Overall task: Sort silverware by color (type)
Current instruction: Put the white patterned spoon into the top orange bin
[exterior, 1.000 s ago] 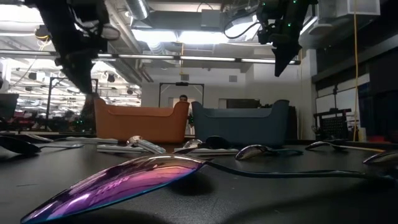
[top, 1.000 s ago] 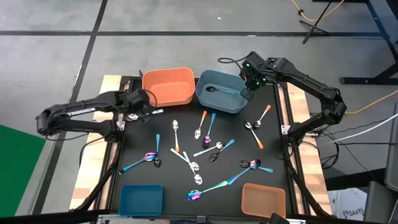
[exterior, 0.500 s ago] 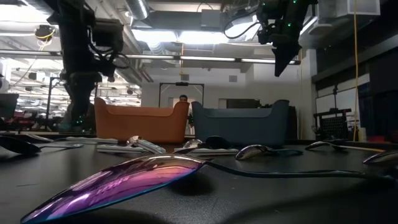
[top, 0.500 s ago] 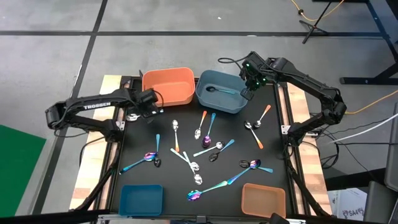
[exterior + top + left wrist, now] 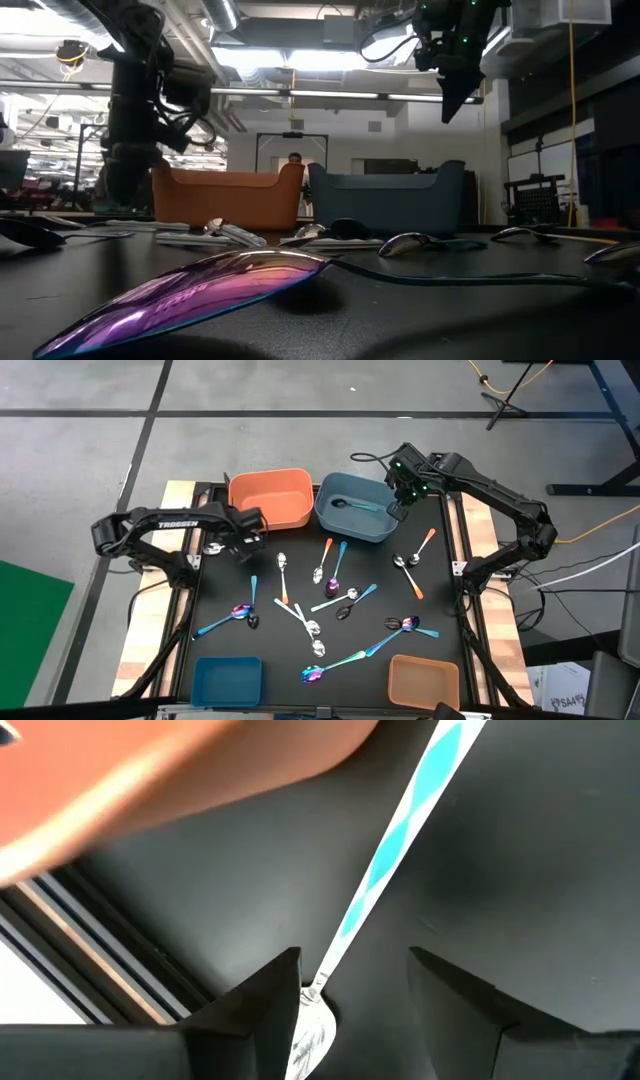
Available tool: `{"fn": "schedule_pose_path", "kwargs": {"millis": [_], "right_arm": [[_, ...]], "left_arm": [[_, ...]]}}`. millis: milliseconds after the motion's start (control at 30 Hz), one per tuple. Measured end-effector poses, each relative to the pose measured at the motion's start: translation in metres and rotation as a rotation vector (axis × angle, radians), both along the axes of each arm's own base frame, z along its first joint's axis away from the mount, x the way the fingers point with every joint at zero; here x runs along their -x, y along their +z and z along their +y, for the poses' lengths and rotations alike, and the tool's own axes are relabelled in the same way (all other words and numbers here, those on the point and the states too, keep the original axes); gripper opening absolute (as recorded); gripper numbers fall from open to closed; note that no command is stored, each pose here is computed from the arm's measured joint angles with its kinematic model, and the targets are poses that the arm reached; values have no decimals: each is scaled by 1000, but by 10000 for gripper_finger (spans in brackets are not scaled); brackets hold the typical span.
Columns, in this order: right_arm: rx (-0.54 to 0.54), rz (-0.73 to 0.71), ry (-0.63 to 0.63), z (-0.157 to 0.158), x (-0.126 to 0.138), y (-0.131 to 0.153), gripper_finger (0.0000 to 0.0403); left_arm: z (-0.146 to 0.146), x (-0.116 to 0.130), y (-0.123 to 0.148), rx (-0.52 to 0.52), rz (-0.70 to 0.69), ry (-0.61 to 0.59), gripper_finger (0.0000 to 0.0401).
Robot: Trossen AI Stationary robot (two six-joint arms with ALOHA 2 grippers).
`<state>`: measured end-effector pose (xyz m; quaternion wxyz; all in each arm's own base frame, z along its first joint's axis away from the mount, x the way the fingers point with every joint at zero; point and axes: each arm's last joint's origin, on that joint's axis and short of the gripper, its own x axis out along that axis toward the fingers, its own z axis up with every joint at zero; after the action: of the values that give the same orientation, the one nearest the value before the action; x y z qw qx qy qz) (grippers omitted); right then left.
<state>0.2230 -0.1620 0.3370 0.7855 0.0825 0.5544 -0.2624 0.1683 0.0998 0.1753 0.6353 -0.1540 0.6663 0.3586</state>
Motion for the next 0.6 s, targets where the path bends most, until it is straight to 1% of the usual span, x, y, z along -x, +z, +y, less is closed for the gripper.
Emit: {"fn": "schedule_pose_path", "kwargs": {"millis": [400,533,600], "right_arm": [[0,0,0,0,0,0,0],[0,0,0,0,0,0,0],[0,0,0,0,0,0,0]], "left_arm": [[2,-4,-14,35,67,0,176],[3,-6,-14,21,54,6,176],[4,-7,-14,5,33,33,176]]}}
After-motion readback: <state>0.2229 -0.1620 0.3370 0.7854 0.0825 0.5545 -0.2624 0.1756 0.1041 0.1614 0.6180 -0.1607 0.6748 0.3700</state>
